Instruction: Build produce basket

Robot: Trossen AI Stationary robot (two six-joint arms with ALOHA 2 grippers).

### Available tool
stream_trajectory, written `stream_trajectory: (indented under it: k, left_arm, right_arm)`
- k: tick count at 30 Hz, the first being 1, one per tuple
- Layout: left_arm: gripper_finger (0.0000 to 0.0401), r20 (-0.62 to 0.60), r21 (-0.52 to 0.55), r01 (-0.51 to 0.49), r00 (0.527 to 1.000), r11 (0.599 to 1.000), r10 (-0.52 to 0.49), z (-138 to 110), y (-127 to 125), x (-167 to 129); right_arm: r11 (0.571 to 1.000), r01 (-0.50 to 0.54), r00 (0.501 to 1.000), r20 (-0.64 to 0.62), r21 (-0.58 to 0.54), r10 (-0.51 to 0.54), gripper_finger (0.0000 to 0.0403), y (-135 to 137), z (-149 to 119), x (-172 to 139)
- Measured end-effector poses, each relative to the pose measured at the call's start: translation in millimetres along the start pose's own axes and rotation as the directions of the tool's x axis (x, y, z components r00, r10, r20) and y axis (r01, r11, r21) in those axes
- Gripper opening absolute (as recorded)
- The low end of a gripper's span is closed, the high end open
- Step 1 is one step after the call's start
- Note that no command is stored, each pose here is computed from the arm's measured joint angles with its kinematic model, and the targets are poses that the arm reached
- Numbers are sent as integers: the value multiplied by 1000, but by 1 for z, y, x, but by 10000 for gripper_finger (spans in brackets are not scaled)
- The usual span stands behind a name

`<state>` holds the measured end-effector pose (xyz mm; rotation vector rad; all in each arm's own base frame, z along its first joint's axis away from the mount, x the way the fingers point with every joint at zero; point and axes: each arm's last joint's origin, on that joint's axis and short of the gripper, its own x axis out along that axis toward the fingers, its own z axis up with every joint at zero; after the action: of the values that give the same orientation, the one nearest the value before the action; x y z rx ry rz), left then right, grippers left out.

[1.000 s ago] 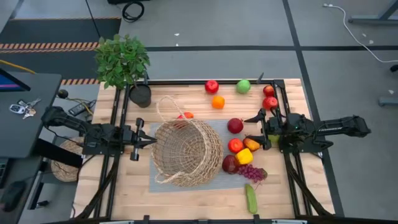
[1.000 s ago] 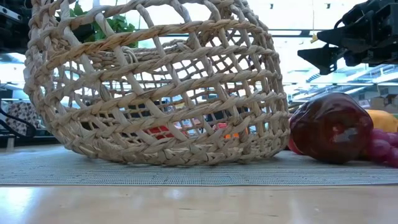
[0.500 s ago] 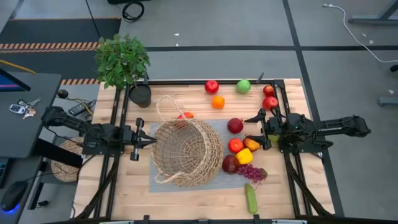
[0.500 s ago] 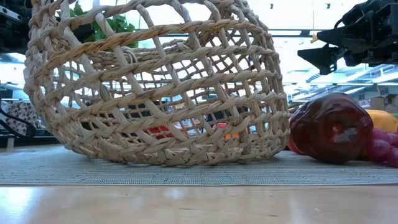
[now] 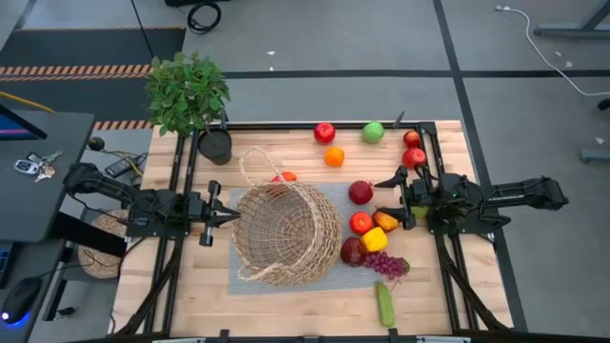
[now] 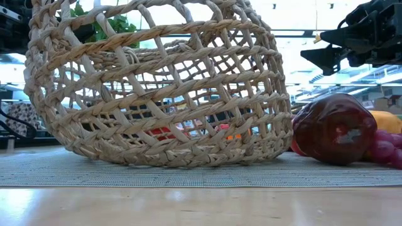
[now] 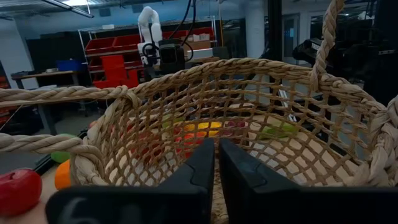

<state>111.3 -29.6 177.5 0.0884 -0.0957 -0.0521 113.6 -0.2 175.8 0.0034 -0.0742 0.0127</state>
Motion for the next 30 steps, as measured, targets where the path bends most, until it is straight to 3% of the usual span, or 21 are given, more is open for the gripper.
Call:
stream_trajectory:
  k: [15, 20, 25, 28, 30]
  left_arm:
    - [30, 0, 0, 0, 1000, 1000, 0, 0, 0, 0]
    - [30, 0, 0, 0, 1000, 1000, 0, 0, 0, 0]
    - [36, 0, 0, 0, 1000, 1000, 0, 0, 0, 0]
    - [34, 1, 0, 0, 1000, 1000, 0, 0, 0, 0]
    - [31, 0, 0, 0, 1000, 1000, 0, 0, 0, 0]
  right_arm:
    - [1000, 3, 1000, 16, 0, -3, 348, 0, 2, 0]
    - [997, 73, 983, 168, 8, -73, 348, -2, 16, -1]
    - [997, 70, 955, 287, 18, -72, 348, -2, 28, -4]
    - [996, 38, 939, 338, 82, -63, 348, -2, 33, -6]
    - [997, 47, 921, 383, 57, -65, 348, -2, 37, -7]
